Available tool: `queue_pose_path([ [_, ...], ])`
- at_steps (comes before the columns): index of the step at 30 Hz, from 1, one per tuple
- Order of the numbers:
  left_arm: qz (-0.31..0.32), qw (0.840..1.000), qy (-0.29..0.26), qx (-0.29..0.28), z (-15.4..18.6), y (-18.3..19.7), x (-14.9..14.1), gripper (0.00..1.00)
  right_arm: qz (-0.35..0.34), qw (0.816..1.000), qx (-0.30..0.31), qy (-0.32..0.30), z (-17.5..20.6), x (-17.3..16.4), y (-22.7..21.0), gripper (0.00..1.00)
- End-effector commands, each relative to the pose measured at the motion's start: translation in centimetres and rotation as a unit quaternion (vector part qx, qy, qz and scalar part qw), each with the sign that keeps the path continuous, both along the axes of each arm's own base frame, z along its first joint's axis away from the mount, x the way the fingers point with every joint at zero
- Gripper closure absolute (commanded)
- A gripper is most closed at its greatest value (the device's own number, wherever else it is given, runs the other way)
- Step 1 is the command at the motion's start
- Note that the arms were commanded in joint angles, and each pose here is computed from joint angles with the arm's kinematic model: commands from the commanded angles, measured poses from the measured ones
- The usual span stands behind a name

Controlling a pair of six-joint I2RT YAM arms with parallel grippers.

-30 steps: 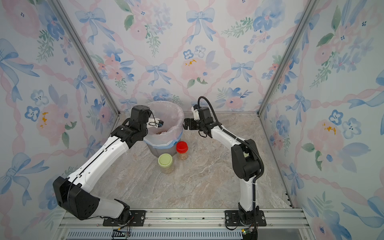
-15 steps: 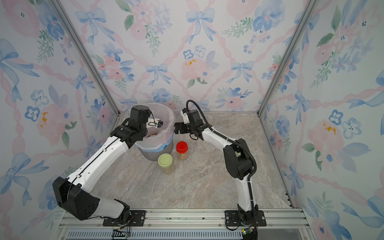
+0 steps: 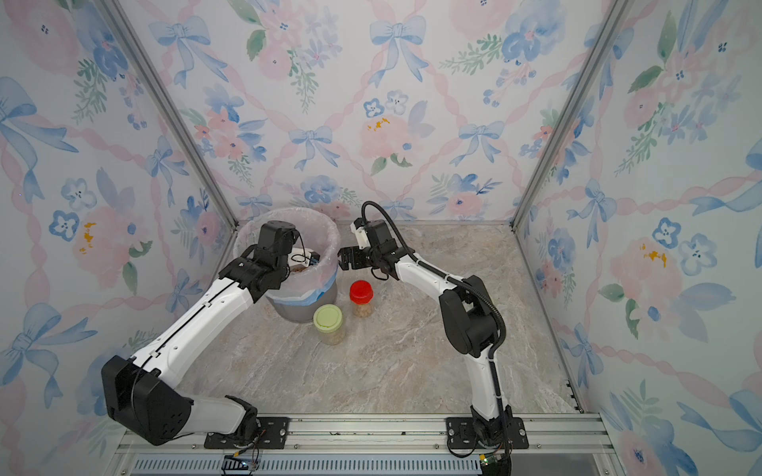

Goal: Empty moldy peanuts from jars
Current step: Move the trash bin to the center of the board.

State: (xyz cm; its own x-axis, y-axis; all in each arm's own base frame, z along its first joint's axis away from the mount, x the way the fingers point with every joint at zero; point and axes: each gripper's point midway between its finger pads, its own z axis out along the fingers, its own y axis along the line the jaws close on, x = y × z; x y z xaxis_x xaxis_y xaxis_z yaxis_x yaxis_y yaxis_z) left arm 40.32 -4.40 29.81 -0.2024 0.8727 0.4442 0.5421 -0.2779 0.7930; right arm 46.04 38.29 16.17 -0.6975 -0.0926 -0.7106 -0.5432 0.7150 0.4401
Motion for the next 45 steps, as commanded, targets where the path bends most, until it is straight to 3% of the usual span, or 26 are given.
queue_pose_path([
  [1,0.005,0.999,-0.033,0.006,3.2,-0.1,0.9,1.00,0.005,1.000,0.003,0.006,-0.2,0.0,-0.5,0.04],
  [14,0.014,0.996,-0.084,-0.005,8.2,0.7,0.9,1.00,-0.007,1.000,0.002,0.003,0.3,0.3,-1.4,0.04],
  [16,-0.003,0.998,-0.060,-0.005,6.1,0.0,0.6,1.00,-0.010,1.000,0.003,0.000,0.5,0.4,-1.5,0.04],
  [18,0.024,0.999,-0.048,0.003,4.3,1.1,0.1,1.00,-0.010,1.000,0.004,0.000,0.6,0.4,-1.4,0.04],
  [21,0.046,0.995,-0.091,-0.018,7.6,2.4,-0.4,1.00,-0.010,1.000,-0.001,0.001,0.7,0.1,-1.7,0.04],
  [24,0.056,0.994,-0.093,-0.020,7.7,3.4,-0.9,1.00,-0.010,1.000,0.008,0.002,0.8,0.2,-1.6,0.04],
  [27,0.057,0.987,-0.143,-0.048,11.6,3.0,-1.6,1.00,-0.008,1.000,0.005,0.000,1.2,0.1,-1.4,0.04],
  [30,0.037,0.993,-0.102,-0.037,7.7,1.8,-1.9,1.00,-0.005,1.000,0.013,-0.001,1.7,0.1,-0.9,0.04],
  [38,0.043,0.988,-0.128,-0.072,8.7,2.8,-3.5,1.00,-0.005,1.000,0.000,-0.006,2.0,-0.7,-1.2,0.04],
  [39,0.027,0.988,-0.118,-0.090,7.8,2.7,-3.3,0.99,-0.005,1.000,0.001,-0.008,2.3,-0.8,-1.2,0.04],
  [41,0.048,0.996,-0.072,-0.030,4.5,3.8,-3.9,1.00,-0.004,1.000,0.000,-0.012,2.5,-1.0,-1.1,0.04],
  [43,0.049,0.988,-0.110,-0.096,6.5,4.2,-3.6,1.00,-0.004,1.000,-0.006,-0.014,2.8,-1.2,-1.3,0.04],
  [44,0.043,0.988,-0.108,-0.100,6.5,4.1,-3.6,1.00,-0.006,1.000,-0.007,-0.019,3.0,-1.3,-1.3,0.04],
  [45,0.044,0.992,-0.092,-0.068,5.5,3.7,-3.9,1.00,-0.008,1.000,-0.005,-0.020,3.0,-1.3,-1.4,0.04],
])
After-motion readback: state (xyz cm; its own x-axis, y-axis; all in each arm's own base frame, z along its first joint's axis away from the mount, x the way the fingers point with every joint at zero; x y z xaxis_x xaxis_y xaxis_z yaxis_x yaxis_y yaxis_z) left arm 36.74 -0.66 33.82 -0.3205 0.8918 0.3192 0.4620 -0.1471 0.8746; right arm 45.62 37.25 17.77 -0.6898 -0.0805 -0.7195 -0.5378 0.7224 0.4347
